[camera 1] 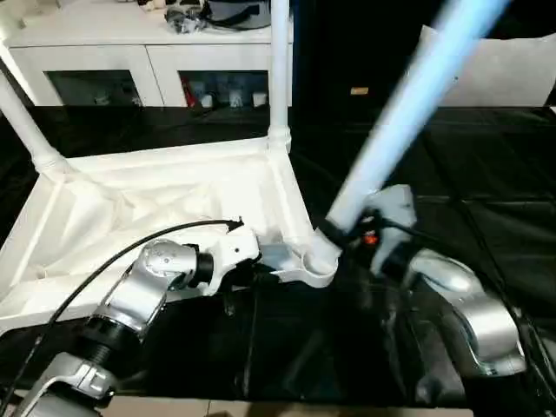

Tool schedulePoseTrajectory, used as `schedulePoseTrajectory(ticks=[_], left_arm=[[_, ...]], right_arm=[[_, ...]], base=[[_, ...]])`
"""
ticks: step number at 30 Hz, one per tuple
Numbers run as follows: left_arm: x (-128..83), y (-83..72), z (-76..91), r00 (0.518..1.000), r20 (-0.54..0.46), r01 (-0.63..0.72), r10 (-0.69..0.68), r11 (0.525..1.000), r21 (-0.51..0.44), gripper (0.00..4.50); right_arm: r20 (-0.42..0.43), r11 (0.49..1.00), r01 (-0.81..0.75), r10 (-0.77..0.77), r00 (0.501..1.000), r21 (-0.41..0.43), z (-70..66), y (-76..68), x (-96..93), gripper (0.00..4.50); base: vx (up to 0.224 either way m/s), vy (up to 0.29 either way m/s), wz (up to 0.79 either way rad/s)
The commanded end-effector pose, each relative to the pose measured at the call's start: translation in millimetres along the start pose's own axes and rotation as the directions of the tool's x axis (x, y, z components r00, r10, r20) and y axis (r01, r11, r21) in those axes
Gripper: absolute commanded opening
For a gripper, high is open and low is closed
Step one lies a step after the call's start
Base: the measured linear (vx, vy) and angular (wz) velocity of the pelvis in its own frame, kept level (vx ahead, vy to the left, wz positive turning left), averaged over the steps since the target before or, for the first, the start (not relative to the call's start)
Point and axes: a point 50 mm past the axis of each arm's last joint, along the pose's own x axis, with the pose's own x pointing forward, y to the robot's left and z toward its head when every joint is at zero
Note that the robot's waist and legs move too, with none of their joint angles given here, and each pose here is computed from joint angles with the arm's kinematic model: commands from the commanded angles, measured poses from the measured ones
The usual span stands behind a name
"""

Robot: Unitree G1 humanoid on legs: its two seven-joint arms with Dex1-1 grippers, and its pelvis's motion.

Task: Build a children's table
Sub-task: Rotate table base

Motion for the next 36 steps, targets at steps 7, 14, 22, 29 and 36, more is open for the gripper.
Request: schedulePoseTrajectory(ticks=[7, 14, 22, 29, 36], left_arm=[[7, 2.5, -0.5, 0.999, 0.024, -0.047, 0.049, 0.997, -0.063, 0.55], [-5, 10.0, -5.5, 0.996, 0.013, -0.085, 0.086, 0.994, -0.065, 1.04], [-19, 8.7, -14.6, 0.998, -0.058, -0.016, 0.013, 0.998, -0.056, 1.04], [-20, 9.2, -17.9, 0.994, -0.110, -0.003, 0.000, 1.000, -0.028, 1.04], [-22, 11.3, -24.0, 0.985, -0.174, -0.005, 0.005, 1.000, -0.001, 0.68]], right_arm=[[-0.120, 0.999, -0.023, 0.020, 0.993, -0.024, -4.5, -8.1, 19.1, 1.87], [-0.140, 0.999, -0.040, 0.036, 0.989, -0.026, -2.3, -9.0, 17.8, 1.87], [-0.115, 1.000, -0.027, 0.025, 0.993, -0.014, 4.8, -12.1, 6.4, 1.87], [-0.112, 1.000, -0.013, 0.012, 0.994, -0.005, 2.9, -11.5, -4.6, 1.87], [-0.118, 1.000, -0.026, 0.027, 0.993, 0.009, 1.9, -9.3, -8.5, 1.87]], base=[[0.000, 0.000, 0.00], [0.000, 0.000, 0.00], [0.000, 0.000, 0.00], [0.000, 0.000, 0.00], [0.000, 0.000, 0.00]])
